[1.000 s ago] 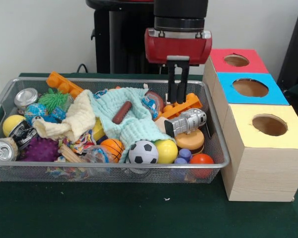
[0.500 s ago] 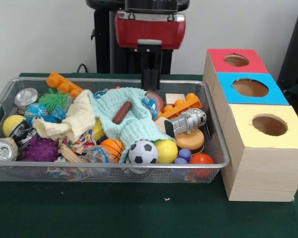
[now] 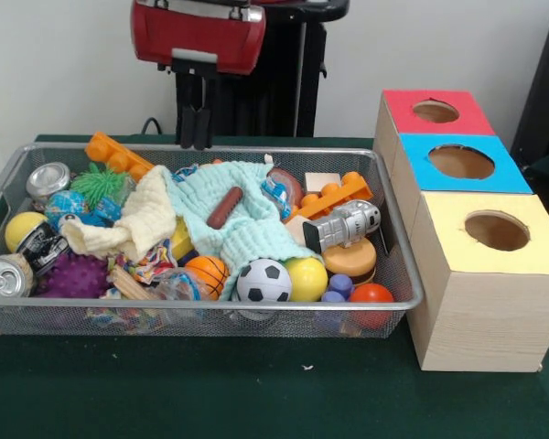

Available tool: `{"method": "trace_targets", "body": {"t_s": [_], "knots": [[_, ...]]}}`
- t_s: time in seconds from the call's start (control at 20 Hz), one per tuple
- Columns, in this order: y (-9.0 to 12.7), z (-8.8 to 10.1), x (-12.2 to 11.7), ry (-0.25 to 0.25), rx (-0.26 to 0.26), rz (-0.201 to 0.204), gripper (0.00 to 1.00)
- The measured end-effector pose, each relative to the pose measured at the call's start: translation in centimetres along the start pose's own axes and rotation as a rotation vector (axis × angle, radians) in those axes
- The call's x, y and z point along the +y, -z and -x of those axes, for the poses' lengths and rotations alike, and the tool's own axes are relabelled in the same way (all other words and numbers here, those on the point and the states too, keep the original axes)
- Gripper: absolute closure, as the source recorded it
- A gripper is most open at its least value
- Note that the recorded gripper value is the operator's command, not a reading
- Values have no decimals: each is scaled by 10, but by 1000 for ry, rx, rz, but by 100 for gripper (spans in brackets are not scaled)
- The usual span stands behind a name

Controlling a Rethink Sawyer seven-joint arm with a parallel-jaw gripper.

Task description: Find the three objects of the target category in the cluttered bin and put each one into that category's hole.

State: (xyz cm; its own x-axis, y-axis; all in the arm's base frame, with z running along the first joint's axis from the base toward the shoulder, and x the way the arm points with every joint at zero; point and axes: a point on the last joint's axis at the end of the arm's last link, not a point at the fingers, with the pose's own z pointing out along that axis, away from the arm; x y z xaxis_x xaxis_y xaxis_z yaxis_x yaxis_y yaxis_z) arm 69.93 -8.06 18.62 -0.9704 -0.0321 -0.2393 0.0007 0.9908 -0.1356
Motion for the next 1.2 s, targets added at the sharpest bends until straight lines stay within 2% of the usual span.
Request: {"method": "trace_targets", "body": {"t_s": [0.2, 0.35, 0.4, 0.65, 0.9, 1.2], "knots": [[-5, -1, 3, 87, -11, -53, 100], [-8, -4, 8, 121, -8, -68, 100], [-13, -7, 17, 160, -3, -83, 100], [-30, -19, 46, 254, 9, -100, 100], [-45, -27, 64, 300, 4, -97, 100], [-61, -34, 65, 329, -15, -100, 100]]}}
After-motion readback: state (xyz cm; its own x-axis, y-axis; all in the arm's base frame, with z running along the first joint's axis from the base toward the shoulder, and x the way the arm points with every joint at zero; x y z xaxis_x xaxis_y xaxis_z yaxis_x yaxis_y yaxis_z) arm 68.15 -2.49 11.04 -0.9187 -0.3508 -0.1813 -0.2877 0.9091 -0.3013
